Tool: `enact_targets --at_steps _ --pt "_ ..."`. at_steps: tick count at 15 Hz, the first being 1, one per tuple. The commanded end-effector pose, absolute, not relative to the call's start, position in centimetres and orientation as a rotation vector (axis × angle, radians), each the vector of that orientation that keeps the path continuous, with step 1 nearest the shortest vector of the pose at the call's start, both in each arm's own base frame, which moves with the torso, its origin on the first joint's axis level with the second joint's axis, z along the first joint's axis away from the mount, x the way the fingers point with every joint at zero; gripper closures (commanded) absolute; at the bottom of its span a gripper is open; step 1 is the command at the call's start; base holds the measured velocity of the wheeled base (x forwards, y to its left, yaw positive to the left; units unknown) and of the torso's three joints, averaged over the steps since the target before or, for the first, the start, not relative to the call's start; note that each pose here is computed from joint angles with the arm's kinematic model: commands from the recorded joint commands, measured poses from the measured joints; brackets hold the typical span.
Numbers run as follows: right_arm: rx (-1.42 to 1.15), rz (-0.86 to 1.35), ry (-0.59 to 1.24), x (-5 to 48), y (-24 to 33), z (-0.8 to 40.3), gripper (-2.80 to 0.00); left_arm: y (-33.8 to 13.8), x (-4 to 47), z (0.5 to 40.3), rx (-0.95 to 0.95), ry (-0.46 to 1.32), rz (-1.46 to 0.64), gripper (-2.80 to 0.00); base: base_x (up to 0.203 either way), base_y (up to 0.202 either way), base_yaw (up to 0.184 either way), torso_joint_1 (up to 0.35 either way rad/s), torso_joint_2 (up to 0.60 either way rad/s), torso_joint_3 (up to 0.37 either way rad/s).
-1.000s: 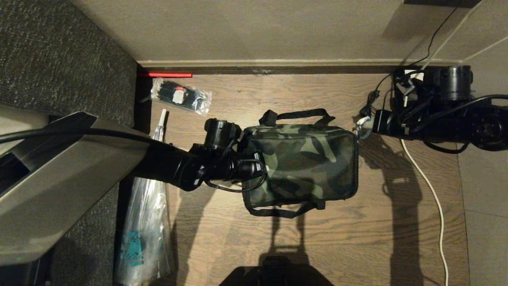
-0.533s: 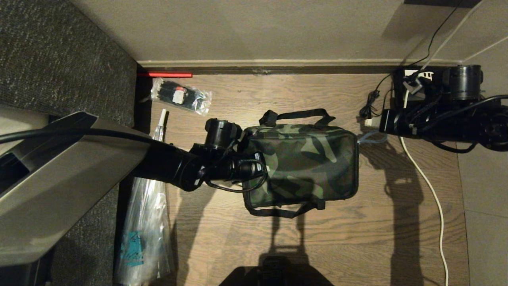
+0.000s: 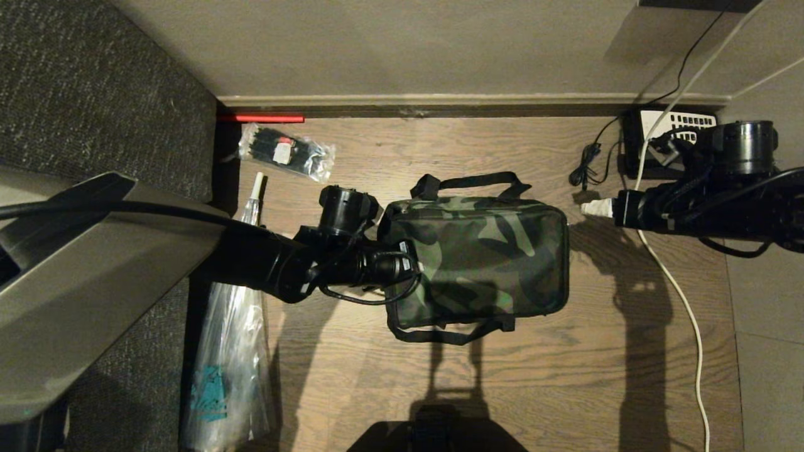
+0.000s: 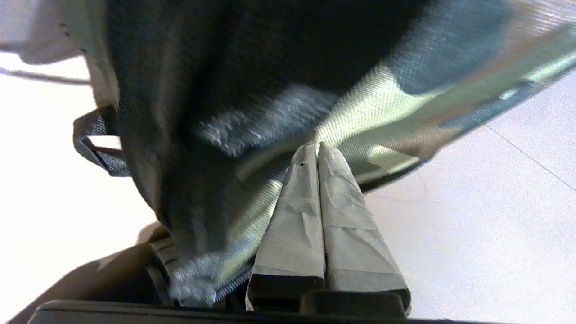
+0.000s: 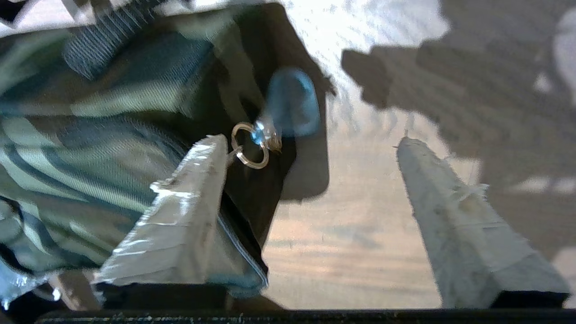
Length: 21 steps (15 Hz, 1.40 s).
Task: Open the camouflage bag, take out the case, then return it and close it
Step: Open the top of the storage box
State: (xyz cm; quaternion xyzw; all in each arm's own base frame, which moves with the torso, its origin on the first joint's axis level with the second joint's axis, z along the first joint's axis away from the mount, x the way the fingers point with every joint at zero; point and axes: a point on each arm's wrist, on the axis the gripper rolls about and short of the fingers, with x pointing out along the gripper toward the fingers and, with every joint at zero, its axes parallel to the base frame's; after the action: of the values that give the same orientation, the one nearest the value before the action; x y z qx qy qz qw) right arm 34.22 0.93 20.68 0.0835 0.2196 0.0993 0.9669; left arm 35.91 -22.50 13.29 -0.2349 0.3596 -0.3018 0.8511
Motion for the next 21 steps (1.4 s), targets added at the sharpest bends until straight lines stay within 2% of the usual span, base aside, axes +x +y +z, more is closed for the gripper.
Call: enact_targets --at_steps 1,2,7,13,17,21 --pt "0.174 0.225 0.468 33.7 1.0 19.9 -2.80 -22.0 35.0 15.3 -0.521 0.726 -0.647 0.00 0.000 0.000 0.000 0.000 0.00 0.000" --pt "0.179 0.265 0.452 33.4 1.0 20.1 0.00 -21.5 34.3 16.5 -0.540 0.714 -0.646 0.00 0.000 0.000 0.000 0.000 0.00 0.000" --pt "0.182 0.290 0.484 32.9 1.3 18.8 0.00 -18.8 30.8 19.0 -0.562 0.688 -0.622 0.00 0.000 0.000 0.000 0.000 0.00 0.000" --pt "0.193 0.312 0.582 31.6 2.2 16.3 0.00 -15.8 28.2 20.0 -0.573 0.674 -0.583 0.00 0.000 0.000 0.000 0.000 0.00 0.000" --pt "0.189 0.330 0.563 31.6 2.7 16.8 0.00 -9.4 23.0 21.7 -0.605 0.594 -0.451 0.00 0.000 0.000 0.000 0.000 0.00 0.000" --pt "0.182 0.337 0.519 30.9 2.8 18.2 0.00 -3.3 16.1 20.0 -0.656 0.506 -0.278 0.00 0.000 0.000 0.000 0.000 0.00 0.000"
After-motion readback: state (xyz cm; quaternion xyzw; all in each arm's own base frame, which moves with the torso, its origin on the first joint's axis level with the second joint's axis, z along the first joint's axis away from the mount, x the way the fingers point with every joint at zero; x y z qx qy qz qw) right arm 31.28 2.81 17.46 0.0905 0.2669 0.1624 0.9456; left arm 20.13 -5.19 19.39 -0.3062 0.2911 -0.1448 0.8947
